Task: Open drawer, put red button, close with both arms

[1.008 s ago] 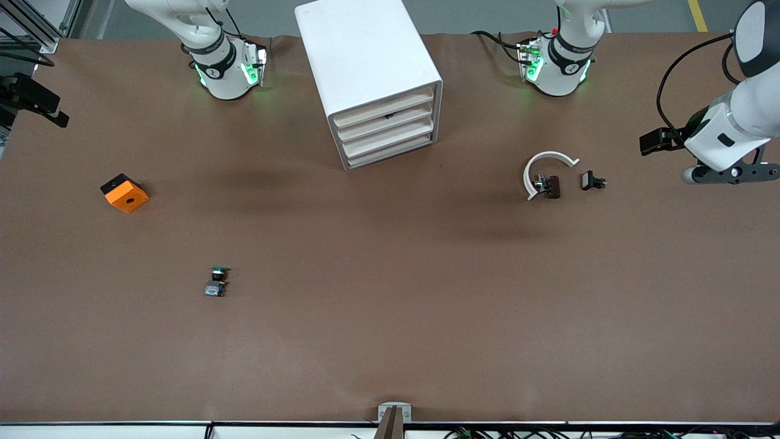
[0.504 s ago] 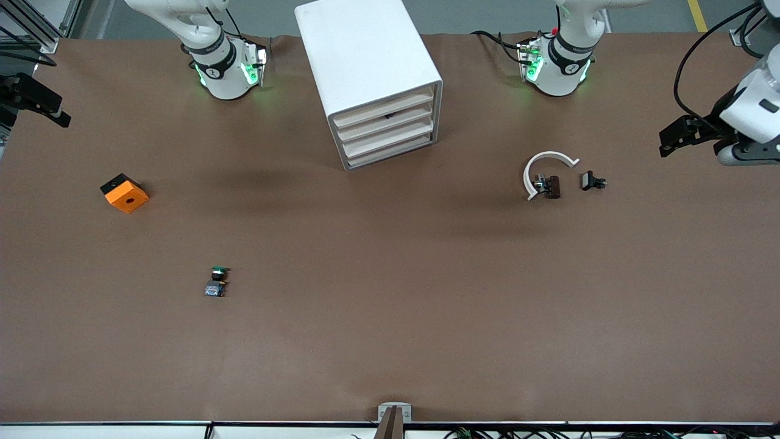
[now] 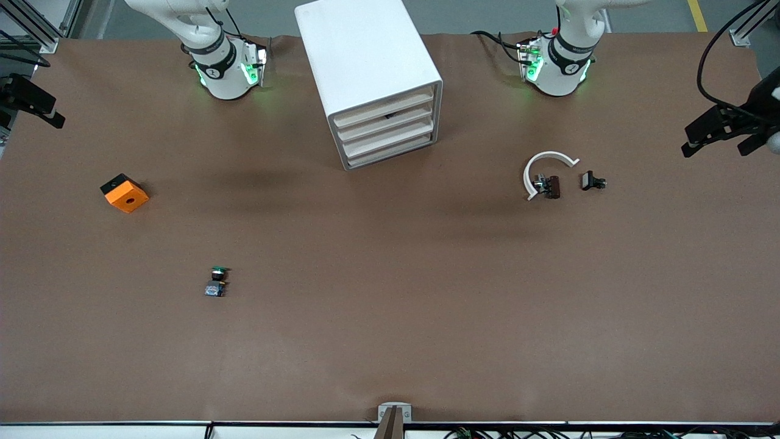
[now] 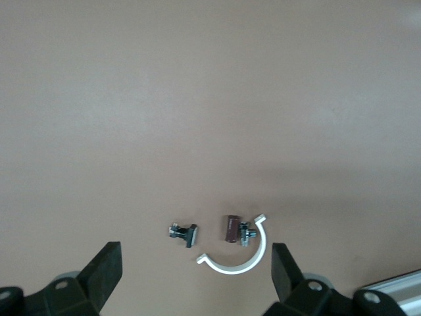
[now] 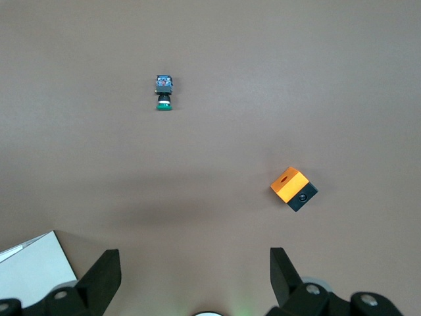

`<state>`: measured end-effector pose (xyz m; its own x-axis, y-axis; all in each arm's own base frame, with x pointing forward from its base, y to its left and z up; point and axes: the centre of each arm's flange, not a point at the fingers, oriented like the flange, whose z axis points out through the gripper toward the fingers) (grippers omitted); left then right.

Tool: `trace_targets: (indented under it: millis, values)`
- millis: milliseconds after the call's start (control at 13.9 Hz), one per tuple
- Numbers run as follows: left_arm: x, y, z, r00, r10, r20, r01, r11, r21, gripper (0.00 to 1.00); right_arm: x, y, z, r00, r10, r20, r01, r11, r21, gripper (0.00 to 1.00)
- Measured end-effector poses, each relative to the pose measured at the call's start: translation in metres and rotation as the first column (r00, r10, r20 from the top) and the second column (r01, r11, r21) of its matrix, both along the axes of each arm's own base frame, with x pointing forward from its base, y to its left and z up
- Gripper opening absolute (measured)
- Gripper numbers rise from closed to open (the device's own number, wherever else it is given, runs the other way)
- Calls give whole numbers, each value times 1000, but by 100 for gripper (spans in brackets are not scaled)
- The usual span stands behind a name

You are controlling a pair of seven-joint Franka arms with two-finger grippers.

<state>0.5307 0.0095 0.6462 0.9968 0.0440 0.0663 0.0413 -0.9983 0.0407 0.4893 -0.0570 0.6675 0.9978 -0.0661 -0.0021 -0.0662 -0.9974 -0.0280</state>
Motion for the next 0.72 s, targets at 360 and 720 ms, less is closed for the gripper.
trace_targets:
  millis: [360, 720]
  values:
    - [7, -1, 0, 996, -7, -89, 7, 1000, -8, 100, 0, -1, 0, 1000, -3, -2, 3, 1000, 0, 100]
    - [6, -16, -4, 993, -37, -115, 39, 999, 19, 100, -1, -3, 0, 1000, -6, -2, 6, 1000, 0, 100]
